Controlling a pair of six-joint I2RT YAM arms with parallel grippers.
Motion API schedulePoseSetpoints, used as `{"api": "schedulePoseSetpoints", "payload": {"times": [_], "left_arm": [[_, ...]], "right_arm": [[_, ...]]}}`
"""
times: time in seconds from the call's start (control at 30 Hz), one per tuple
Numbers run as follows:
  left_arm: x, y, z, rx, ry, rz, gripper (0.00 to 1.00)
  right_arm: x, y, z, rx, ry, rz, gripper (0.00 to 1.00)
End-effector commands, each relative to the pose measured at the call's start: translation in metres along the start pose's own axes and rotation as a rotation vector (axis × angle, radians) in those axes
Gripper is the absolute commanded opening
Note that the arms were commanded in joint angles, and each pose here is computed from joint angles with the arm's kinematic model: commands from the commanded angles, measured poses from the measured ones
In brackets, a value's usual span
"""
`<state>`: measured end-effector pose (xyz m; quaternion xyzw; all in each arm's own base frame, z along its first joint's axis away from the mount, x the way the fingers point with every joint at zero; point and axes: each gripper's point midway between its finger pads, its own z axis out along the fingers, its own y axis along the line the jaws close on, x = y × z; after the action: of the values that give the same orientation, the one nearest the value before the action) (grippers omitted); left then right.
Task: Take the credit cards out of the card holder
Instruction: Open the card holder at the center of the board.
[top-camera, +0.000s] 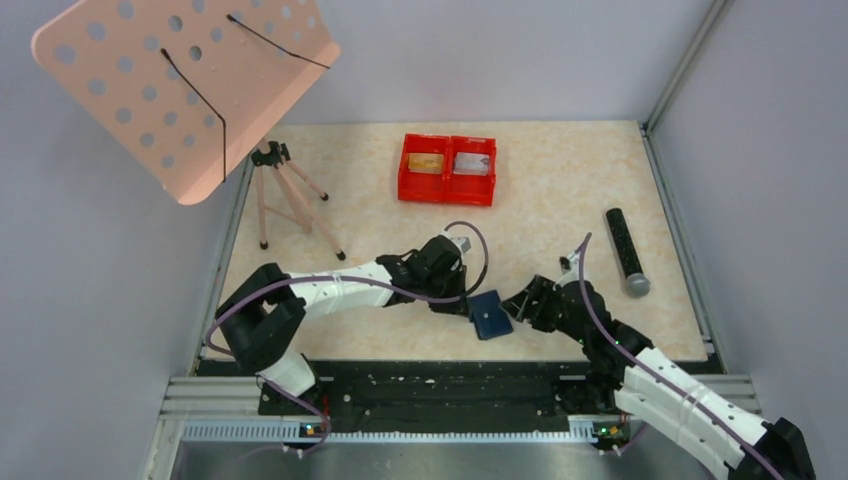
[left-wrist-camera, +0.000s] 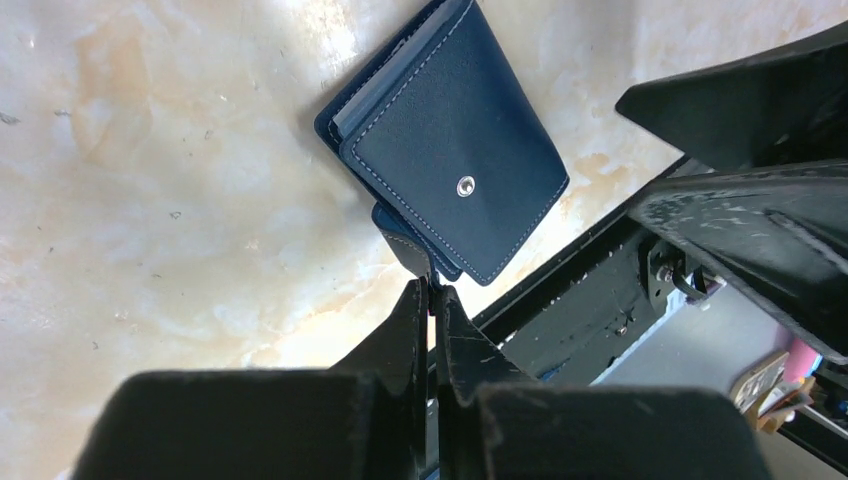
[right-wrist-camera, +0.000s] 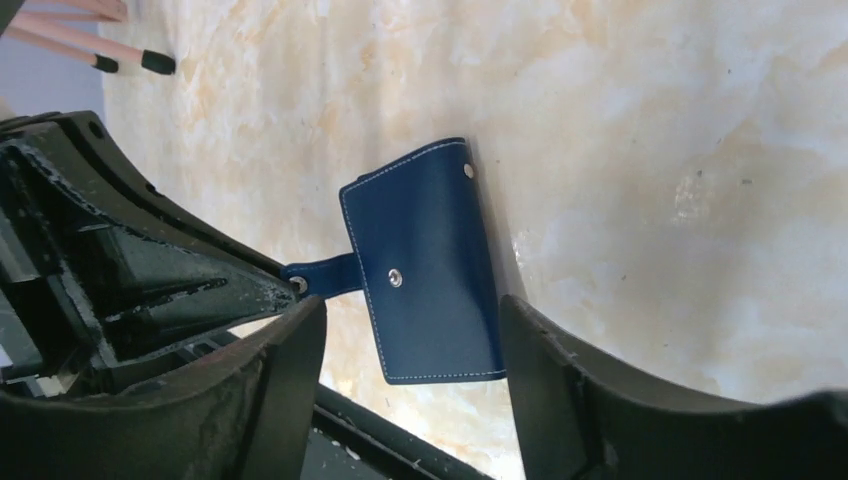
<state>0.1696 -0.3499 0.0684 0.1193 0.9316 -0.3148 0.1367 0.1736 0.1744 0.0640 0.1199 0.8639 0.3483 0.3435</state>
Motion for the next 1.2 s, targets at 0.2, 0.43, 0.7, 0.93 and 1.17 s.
{"api": "schedulePoseSetpoints", "payload": {"times": [0.2, 0.43, 0.7, 0.93, 1.17], "left_arm": [[-0.014, -0.027, -0.026, 0.204, -0.152, -0.008, 0.0], [-0.015, -0.036, -0.036, 0.267, -0.181, 0.003, 0.0], [-0.014, -0.039, -0.038, 0.297, -0.184, 0.002, 0.0], [-0.014, -0.04, -0.038, 0.303, -0.185, 0.004, 0.0], [-0.014, -0.04, -0.038, 0.302, -0.183, 0.003, 0.0]], "right_arm": [[-0.015, 0.007, -0.005, 0.128, 0.036, -0.124, 0.77], [-0.001, 0.032, 0.004, 0.061, 0.073, -0.193, 0.9], [0.016, 0.037, 0.016, 0.064, 0.124, -0.224, 0.9], [0.017, 0.036, 0.019, 0.071, 0.124, -0.229, 0.89], [0.014, 0.029, 0.019, 0.111, 0.11, -0.238, 0.88]]}}
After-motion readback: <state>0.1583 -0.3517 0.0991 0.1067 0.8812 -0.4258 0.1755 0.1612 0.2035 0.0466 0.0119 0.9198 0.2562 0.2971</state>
